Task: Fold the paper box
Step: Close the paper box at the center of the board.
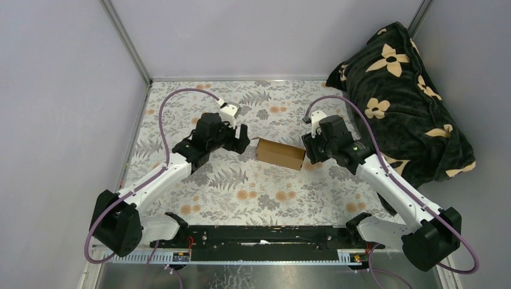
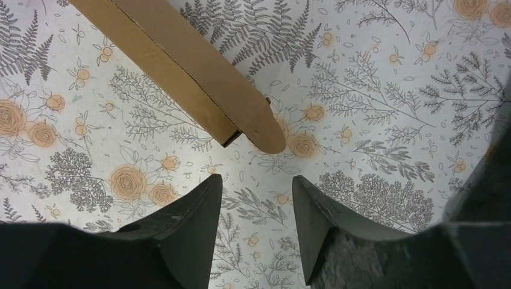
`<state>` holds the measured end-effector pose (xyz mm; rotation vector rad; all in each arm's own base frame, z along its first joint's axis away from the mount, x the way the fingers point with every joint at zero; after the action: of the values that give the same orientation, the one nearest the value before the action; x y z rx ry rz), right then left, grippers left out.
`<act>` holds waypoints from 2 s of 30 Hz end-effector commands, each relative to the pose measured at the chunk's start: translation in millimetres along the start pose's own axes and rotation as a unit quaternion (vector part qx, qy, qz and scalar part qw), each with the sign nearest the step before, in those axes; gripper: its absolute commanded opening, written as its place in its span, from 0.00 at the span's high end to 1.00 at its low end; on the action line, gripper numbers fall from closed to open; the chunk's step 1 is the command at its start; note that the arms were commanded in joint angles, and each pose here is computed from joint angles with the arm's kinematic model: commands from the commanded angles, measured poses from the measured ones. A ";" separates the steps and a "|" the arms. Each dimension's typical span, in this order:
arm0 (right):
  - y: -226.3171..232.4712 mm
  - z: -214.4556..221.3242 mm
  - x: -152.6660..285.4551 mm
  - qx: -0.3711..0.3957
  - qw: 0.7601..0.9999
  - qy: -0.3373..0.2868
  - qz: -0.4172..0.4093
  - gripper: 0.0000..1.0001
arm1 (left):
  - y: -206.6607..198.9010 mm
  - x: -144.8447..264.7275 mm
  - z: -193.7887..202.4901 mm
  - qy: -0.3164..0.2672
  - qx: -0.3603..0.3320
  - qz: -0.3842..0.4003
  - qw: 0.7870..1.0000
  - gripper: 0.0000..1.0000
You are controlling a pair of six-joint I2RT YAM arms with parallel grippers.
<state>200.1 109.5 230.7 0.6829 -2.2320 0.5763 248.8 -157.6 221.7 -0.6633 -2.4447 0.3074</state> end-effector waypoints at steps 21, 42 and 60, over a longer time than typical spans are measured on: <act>1.6 -7.7 -19.4 0.017 1.000 -0.022 -0.012 0.50 | -10.9 -11.1 -16.7 -0.024 -0.037 0.071 0.996 0.21; -3.3 -13.9 -38.2 0.016 1.000 -0.016 0.016 0.62 | -11.2 -14.9 -15.2 -0.011 -0.033 0.074 0.997 0.24; -6.6 -16.7 -34.3 0.013 0.999 -0.024 0.033 0.69 | -14.6 -16.4 -13.5 -0.002 -0.035 0.083 0.996 0.25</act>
<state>227.4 122.1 200.7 0.6596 -2.2209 0.6138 256.6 -171.2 217.9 -0.8352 -2.3863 0.2893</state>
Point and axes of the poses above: each gripper's point midway between its finger pads, its own x axis back along the fingers, its own y axis along the line the jaws close on, z = x × y, the point moved 10 cm from there along x, back along the fingers, and after that the axes turned 14 degrees about x, right-handed, at the moved point
